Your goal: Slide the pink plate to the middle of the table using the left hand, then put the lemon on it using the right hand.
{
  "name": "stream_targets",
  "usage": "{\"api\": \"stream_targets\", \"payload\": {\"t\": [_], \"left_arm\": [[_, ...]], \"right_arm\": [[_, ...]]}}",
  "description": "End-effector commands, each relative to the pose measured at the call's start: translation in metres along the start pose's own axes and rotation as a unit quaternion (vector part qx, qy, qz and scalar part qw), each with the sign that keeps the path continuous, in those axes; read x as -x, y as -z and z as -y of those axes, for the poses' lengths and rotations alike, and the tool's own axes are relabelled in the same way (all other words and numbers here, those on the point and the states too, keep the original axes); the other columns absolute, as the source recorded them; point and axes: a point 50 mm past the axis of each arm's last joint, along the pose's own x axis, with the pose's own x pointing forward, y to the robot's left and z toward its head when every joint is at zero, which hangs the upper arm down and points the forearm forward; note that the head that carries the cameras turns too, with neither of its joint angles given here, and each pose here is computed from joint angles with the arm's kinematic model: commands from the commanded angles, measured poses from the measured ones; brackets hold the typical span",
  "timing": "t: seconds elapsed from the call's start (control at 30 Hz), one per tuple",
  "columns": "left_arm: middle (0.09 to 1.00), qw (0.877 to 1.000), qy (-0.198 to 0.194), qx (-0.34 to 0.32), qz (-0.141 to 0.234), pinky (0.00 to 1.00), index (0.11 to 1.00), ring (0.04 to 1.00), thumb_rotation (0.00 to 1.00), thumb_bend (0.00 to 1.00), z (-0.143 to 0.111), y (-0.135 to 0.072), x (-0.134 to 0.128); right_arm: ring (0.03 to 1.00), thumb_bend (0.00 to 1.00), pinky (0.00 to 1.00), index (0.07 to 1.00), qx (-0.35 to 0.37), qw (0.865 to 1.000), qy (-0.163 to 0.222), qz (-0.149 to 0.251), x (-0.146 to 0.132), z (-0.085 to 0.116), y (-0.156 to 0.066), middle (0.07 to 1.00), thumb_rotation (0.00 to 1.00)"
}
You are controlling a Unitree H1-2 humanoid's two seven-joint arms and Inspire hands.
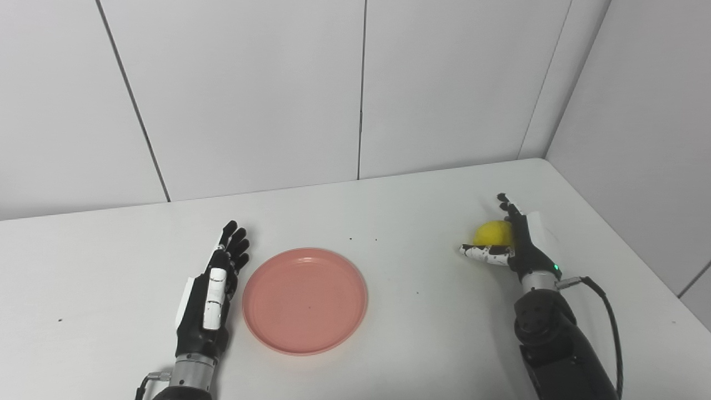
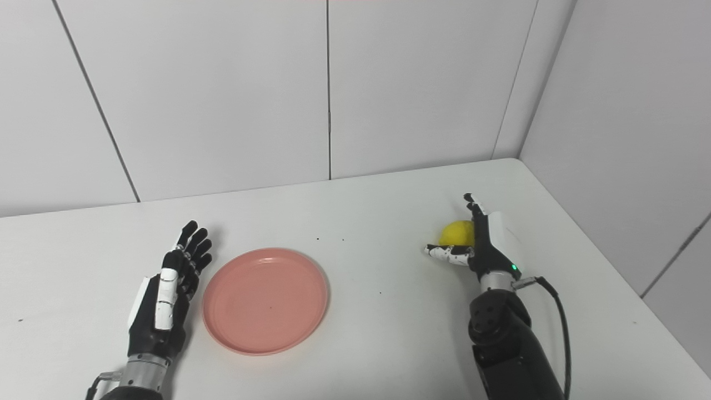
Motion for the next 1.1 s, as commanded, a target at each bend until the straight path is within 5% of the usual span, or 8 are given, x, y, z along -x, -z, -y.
{"api": "stream_targets", "payload": {"t": [0.0, 0.13, 0.37, 0.77, 0.87, 1.07], "left_arm": [[0.958, 1.0, -0.005, 0.002, -0.007, 0.96, 0.954, 0.954, 1.0, 0.63, -0.003, 0.007, 0.008], [0.956, 1.0, -0.006, 0.005, -0.009, 0.96, 0.951, 0.953, 1.0, 0.63, -0.002, 0.007, 0.008], [0.953, 1.0, -0.006, 0.005, -0.006, 0.94, 0.945, 0.948, 1.0, 0.64, -0.001, 0.004, 0.006], [0.966, 1.0, -0.002, 0.002, -0.007, 0.96, 0.963, 0.961, 1.0, 0.64, 0.001, 0.002, 0.005], [0.965, 1.0, -0.001, -0.001, -0.006, 0.96, 0.963, 0.959, 1.0, 0.64, 0.004, 0.001, 0.004], [0.958, 1.0, 0.0, 0.0, -0.006, 0.95, 0.952, 0.952, 1.0, 0.65, 0.01, 0.002, 0.003]], "right_arm": [[0.718, 0.73, 0.59, 0.819, -0.015, 0.999, 0.02, 0.033, -0.009, 0.01, -0.014, 0.803, 0.02], [0.612, 0.63, 0.49, 0.762, -0.022, 0.999, 0.035, 0.035, -0.008, 0.01, -0.015, 0.738, 0.0], [0.586, 0.43, 0.43, 0.64, -0.023, 0.997, 0.057, 0.044, -0.006, 0.011, -0.017, 0.651, 0.0], [0.501, 0.41, 0.42, 0.54, -0.039, 0.992, 0.097, 0.073, -0.006, 0.011, -0.015, 0.565, 0.0], [0.455, 0.47, 0.32, 0.516, -0.048, 0.989, 0.112, 0.082, -0.005, 0.013, -0.015, 0.547, 0.0], [0.441, 0.49, 0.33, 0.497, -0.081, 0.979, 0.14, 0.121, 0.0, 0.016, -0.021, 0.509, 0.0]]}}
